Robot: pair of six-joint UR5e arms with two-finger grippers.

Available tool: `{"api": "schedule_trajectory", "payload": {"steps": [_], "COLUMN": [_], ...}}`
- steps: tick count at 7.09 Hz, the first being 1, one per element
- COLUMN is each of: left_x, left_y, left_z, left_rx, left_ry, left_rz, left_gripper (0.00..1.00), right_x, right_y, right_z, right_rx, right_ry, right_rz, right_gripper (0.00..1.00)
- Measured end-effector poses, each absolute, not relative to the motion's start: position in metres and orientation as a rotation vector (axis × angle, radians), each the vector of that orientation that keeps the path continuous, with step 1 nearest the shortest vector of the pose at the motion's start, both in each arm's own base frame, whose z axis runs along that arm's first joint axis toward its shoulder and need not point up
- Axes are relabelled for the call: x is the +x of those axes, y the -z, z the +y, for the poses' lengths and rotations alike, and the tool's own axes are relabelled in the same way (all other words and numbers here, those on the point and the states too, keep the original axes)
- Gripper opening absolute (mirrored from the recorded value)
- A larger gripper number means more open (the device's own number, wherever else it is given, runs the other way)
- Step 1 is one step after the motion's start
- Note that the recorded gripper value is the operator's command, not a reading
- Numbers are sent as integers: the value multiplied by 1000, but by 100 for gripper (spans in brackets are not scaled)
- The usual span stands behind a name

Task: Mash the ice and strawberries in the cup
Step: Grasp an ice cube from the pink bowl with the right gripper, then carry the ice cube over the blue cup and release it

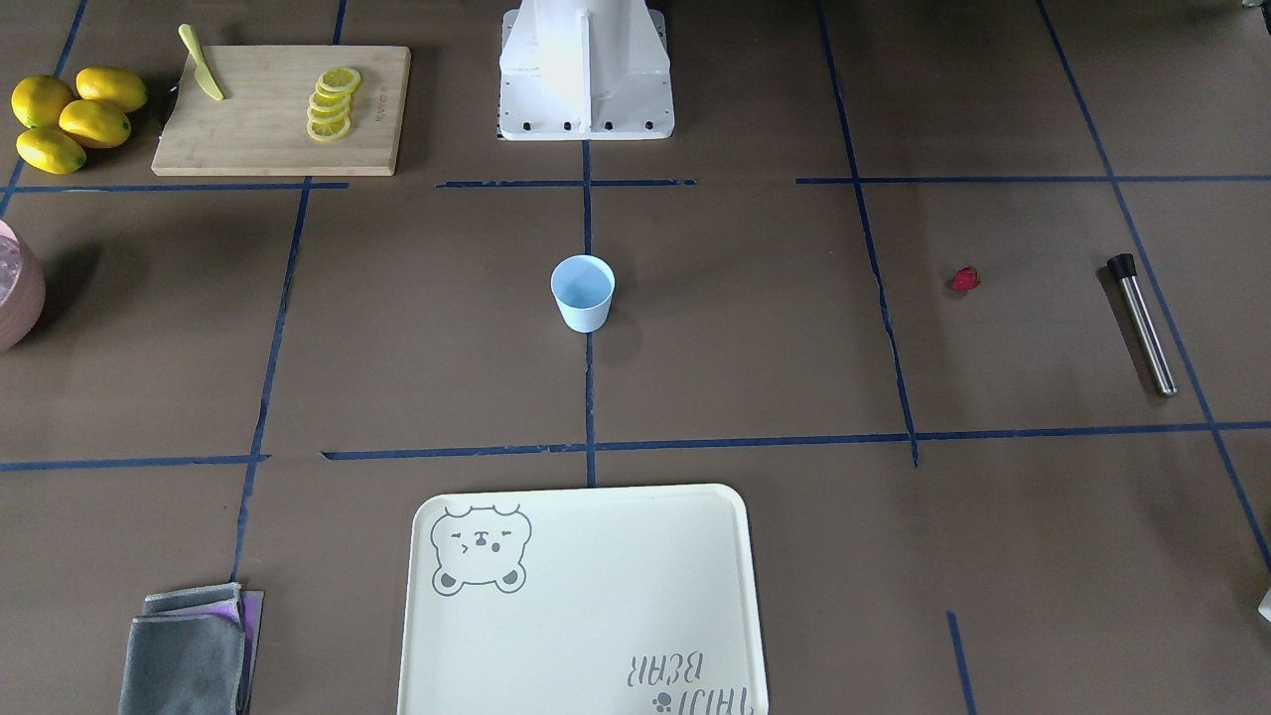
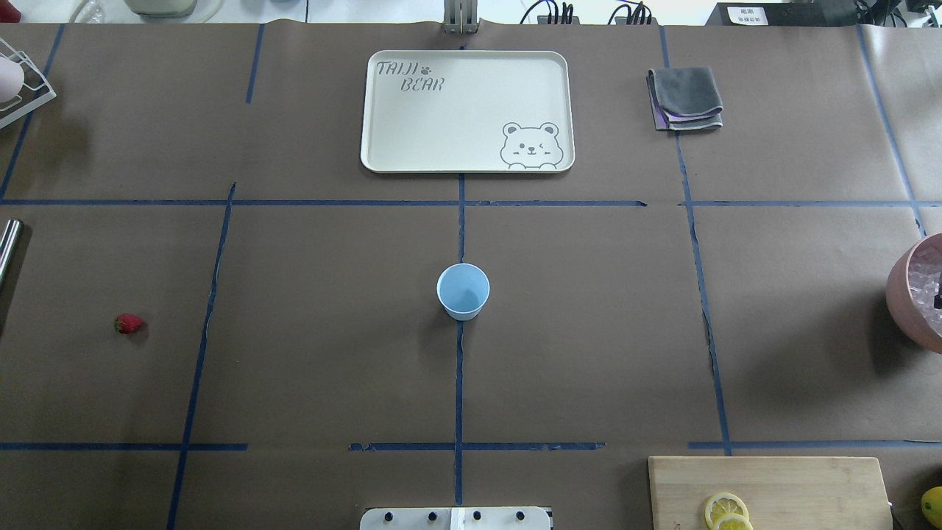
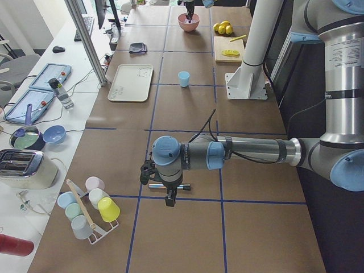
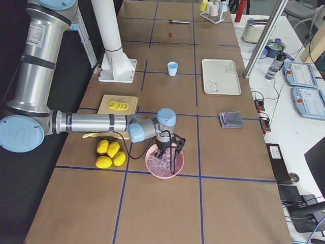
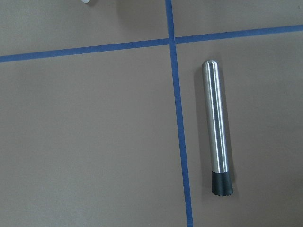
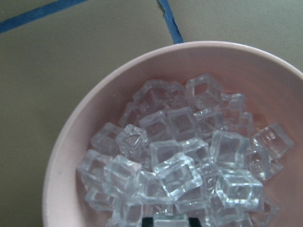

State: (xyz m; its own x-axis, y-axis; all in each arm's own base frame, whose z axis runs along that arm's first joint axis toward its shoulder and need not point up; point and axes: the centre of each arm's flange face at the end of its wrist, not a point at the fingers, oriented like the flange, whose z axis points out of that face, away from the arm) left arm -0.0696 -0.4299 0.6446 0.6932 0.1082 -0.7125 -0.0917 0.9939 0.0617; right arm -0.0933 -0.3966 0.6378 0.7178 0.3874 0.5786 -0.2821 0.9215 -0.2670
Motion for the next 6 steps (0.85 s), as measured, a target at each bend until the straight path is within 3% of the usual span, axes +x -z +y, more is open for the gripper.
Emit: {"api": "schedule_trajectory", "payload": {"steps": [6], "left_x": [-70], "left_y": [-645], "left_z": [-430], "left_rx": [22], "left_ry": [-112], "left_rz": [797], "left_gripper": [100], "right_x": [-118], "right_y": [-444], "right_z": [-406], "right_rx": [-80], "right_ry": [-376], "right_rz": [-992], "right_gripper": [5]}}
